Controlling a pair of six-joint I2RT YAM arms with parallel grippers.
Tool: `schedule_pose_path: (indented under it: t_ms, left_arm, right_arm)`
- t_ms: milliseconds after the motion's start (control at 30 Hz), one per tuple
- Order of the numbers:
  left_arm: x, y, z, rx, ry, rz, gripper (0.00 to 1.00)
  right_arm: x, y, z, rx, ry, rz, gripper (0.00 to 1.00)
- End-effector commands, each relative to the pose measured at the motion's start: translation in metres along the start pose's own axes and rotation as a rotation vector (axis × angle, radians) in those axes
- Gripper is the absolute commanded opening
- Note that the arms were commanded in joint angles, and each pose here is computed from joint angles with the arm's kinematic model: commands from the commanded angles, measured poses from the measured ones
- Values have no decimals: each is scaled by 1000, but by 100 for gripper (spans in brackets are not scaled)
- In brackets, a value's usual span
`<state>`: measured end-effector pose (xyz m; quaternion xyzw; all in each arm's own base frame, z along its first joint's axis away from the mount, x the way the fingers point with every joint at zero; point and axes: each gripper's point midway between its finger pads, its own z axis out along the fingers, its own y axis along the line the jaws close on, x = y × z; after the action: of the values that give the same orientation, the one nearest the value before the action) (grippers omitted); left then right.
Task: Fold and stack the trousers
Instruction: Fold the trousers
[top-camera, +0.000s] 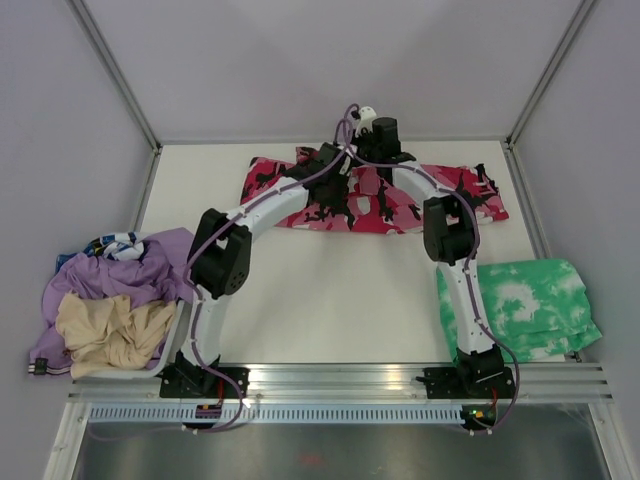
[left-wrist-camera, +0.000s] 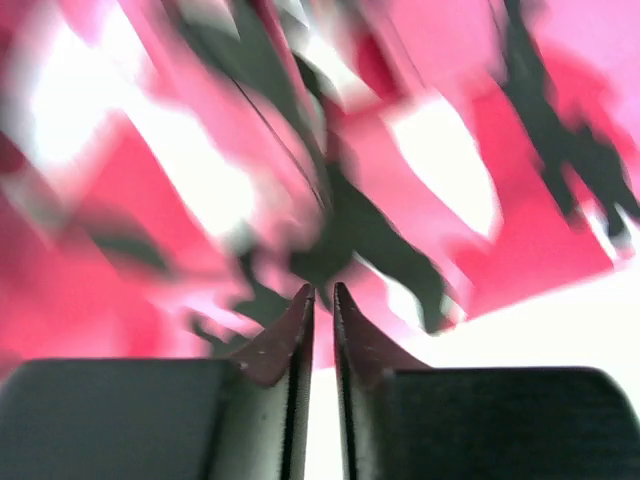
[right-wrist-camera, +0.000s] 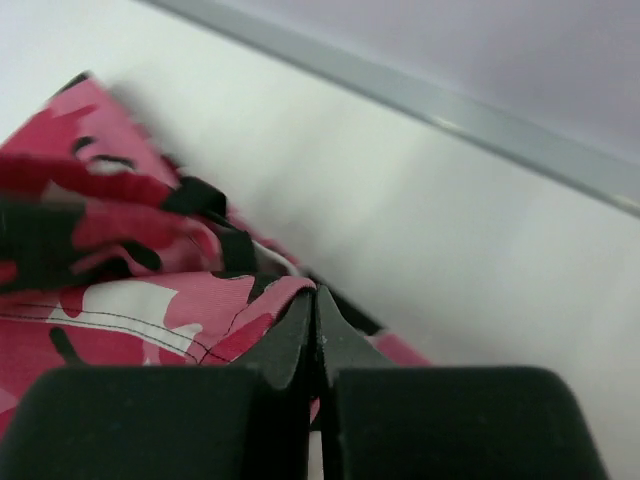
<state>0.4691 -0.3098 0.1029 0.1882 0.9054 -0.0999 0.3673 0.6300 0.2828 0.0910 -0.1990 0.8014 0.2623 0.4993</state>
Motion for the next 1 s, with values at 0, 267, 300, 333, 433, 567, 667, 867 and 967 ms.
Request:
schedule_pose_path:
  t_ms: [0, 267, 300, 333, 433, 567, 667, 867, 967]
  left_arm:
    - [55, -62, -14, 111, 188, 74, 23]
    - [45, -51, -20, 44, 151, 27, 35]
    - [39, -49, -24, 40, 134, 2, 37]
    - [34, -47, -27, 40, 119, -20, 46]
    - [8, -29, -44, 26, 56, -134, 58]
    - [-13, 36, -57, -91, 6, -327, 71]
    - [-15, 81, -63, -113, -11, -491, 76]
    - [-11, 106, -48, -115, -49, -470, 76]
    - [-11, 99, -36, -59, -79, -432, 73]
  right_arm:
    - [-30, -73, -17, 164, -126, -4, 0]
    - [-35, -34, -30, -32, -102, 8, 9]
    - [-31, -30, -31, -49, -88, 13, 15]
    - [-30, -24, -34, -79, -78, 16, 17]
    - [-21, -10, -46, -129, -32, 21, 47]
    - [-33, 5, -74, -156, 12, 6, 78]
    - [-56, 9, -98, -112, 13, 28, 88]
    - [-87, 30, -131, -106, -40, 173, 94]
    - [-66, 47, -128, -131, -3, 272, 94]
